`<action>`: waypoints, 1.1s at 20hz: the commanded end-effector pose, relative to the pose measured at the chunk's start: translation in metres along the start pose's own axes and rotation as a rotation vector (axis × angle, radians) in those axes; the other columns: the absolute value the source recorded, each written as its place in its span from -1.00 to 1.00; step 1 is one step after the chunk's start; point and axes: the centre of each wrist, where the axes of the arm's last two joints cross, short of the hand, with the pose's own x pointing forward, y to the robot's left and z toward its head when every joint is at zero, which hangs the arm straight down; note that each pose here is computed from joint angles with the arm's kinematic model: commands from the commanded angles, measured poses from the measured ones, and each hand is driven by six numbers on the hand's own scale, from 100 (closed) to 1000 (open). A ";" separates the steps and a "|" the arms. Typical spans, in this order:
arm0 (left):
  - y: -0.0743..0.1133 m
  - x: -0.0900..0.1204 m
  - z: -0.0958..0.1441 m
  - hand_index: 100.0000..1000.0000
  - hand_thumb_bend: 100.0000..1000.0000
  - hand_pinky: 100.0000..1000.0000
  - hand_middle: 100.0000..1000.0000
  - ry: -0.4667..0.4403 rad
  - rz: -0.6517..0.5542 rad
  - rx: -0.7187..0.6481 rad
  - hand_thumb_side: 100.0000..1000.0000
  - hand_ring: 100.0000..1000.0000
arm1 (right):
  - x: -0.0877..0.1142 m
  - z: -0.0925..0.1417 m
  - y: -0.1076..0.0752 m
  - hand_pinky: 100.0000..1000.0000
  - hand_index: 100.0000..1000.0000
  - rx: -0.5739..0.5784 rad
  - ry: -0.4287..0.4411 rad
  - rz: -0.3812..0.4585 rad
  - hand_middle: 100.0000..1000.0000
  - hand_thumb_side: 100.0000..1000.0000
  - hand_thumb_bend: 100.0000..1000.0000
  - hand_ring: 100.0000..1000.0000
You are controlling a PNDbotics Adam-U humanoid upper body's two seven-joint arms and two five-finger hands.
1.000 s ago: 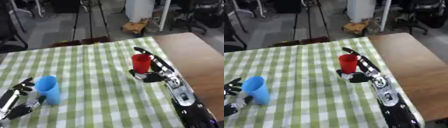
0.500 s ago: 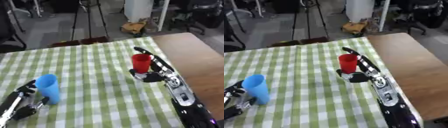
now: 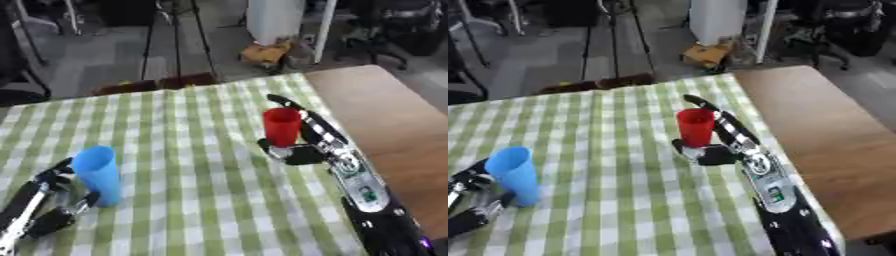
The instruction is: Pour the contents of one cup into another cup.
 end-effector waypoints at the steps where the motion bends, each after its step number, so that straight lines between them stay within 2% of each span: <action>1: 0.005 0.004 -0.005 0.93 0.03 0.42 0.53 -0.029 -0.016 -0.009 0.42 0.47 | 0.008 -0.005 -0.007 0.41 0.99 -0.015 -0.031 0.012 -0.17 -1.00 -0.94 -0.61; 6: 0.006 0.004 -0.005 0.93 0.03 0.44 0.54 -0.042 -0.010 -0.051 0.49 0.48 | 0.009 -0.005 -0.007 0.41 0.99 -0.016 -0.032 0.012 -0.17 -1.00 -0.95 -0.61; 13: 0.008 0.010 -0.009 0.93 0.02 0.45 0.54 -0.066 -0.003 -0.071 0.49 0.48 | 0.009 -0.005 -0.007 0.41 0.99 -0.020 -0.036 0.010 -0.17 -1.00 -0.95 -0.60; 22: 0.018 0.017 -0.013 0.92 0.06 0.48 0.52 -0.068 -0.070 -0.056 0.45 0.49 | 0.010 -0.005 -0.007 0.41 0.99 -0.025 -0.041 0.007 -0.16 -1.00 -0.95 -0.60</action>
